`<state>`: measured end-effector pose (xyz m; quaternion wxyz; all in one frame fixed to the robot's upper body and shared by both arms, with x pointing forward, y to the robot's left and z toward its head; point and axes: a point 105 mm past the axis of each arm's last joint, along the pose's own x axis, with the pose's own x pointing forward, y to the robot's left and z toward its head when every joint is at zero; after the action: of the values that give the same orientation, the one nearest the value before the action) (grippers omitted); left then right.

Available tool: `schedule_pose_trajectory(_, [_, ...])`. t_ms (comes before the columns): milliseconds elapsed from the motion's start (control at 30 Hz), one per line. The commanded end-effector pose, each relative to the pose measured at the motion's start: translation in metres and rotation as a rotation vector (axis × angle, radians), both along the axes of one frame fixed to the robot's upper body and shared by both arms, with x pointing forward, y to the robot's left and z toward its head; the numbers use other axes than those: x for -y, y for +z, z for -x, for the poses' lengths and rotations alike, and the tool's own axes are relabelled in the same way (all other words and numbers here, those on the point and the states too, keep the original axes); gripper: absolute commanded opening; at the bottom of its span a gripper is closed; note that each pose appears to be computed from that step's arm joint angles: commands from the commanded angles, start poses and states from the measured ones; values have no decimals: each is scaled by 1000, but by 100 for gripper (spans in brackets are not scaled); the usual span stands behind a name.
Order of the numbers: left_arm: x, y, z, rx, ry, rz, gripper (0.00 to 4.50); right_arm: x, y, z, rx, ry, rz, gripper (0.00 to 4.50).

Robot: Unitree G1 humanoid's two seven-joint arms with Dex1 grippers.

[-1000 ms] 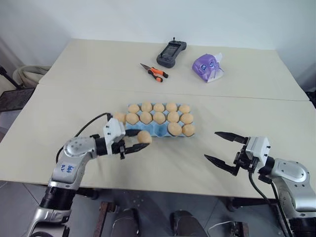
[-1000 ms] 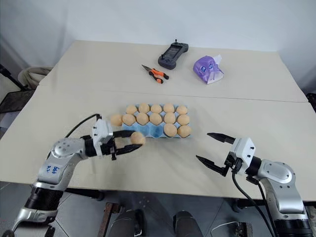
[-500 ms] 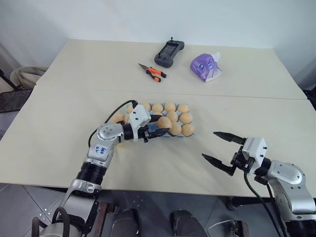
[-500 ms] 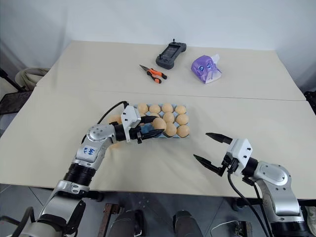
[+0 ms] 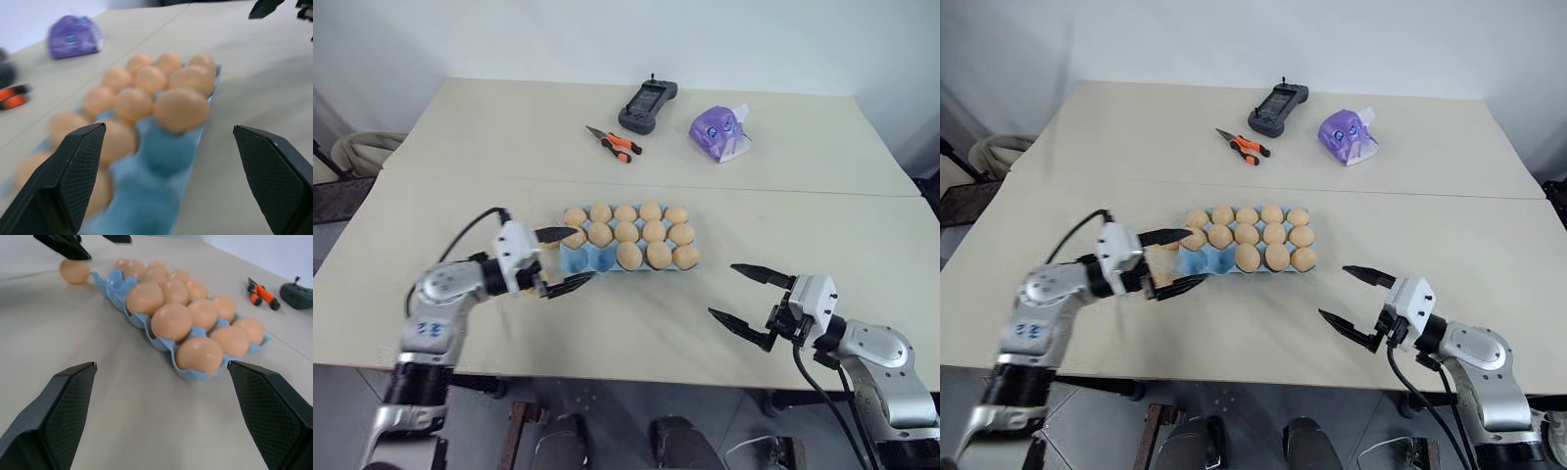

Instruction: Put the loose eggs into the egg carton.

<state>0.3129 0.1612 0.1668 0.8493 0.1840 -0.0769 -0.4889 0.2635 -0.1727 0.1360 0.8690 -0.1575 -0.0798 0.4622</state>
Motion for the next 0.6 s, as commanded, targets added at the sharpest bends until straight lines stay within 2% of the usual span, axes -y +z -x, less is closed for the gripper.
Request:
schedule_pose_trajectory(33, [-43, 16, 17, 88, 146, 6, 445, -4, 10, 0, 30, 54, -14, 450])
schedule_pose_trajectory(167, [-101, -1, 40, 24, 388, 25, 445, -5, 13, -3, 36, 94, -17, 450])
schedule_pose_trajectory(300, [-128, -27, 68, -65, 508, 37, 445, -5, 11, -5, 27, 126, -1, 450])
schedule_pose_trajectory(433, [-125, -37, 85, -110, 530, 65, 445, -4, 7, -9, 17, 143, 14, 450])
schedule_pose_trajectory(600, [-112, -39, 87, -124, 501, 74, 445, -4, 5, -12, 17, 161, 24, 450])
